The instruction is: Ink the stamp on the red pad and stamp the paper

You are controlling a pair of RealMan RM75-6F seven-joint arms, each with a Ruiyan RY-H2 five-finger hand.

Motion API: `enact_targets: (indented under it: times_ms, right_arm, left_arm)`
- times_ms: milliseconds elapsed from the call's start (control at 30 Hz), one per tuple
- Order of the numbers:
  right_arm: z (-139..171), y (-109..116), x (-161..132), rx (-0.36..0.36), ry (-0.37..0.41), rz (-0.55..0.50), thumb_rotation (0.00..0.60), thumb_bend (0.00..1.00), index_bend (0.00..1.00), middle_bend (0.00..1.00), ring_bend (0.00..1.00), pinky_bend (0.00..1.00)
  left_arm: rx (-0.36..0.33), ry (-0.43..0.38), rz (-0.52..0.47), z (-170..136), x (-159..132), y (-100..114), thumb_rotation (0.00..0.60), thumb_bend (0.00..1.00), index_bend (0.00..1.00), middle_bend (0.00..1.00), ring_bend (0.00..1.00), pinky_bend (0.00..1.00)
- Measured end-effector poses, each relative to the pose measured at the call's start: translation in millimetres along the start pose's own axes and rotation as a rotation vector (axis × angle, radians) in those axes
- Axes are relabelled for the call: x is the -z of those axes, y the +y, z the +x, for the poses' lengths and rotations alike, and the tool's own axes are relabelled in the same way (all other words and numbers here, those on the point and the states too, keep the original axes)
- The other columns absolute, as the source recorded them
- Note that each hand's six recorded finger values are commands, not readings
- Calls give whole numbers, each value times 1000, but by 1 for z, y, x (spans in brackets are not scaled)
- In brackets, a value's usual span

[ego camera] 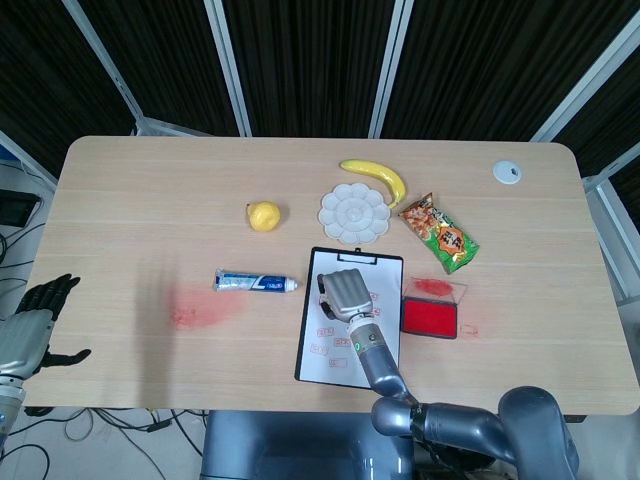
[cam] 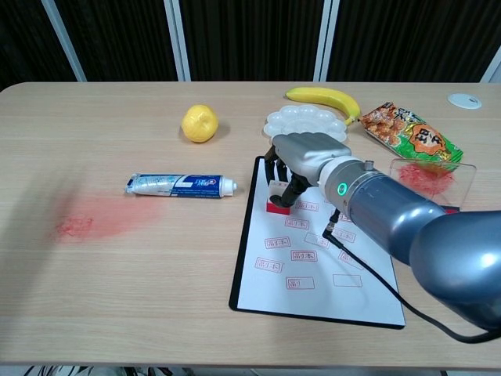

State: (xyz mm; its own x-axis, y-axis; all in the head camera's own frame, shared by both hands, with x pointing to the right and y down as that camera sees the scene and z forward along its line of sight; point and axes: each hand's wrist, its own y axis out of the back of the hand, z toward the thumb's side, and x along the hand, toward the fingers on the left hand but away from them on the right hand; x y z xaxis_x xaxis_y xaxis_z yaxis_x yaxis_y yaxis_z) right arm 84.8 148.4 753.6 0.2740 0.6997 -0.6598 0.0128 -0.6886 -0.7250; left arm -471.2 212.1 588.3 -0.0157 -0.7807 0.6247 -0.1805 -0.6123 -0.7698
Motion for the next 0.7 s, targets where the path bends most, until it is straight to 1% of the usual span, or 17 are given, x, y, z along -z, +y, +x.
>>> enact_targets:
  times_ms: [700]
  right_arm:
    - [1,-9,3,-18,-12,19,600,863,918,813,901,878]
  left_arm:
    - [5,1,-8,0,1,1,600,15,0,0,0,0]
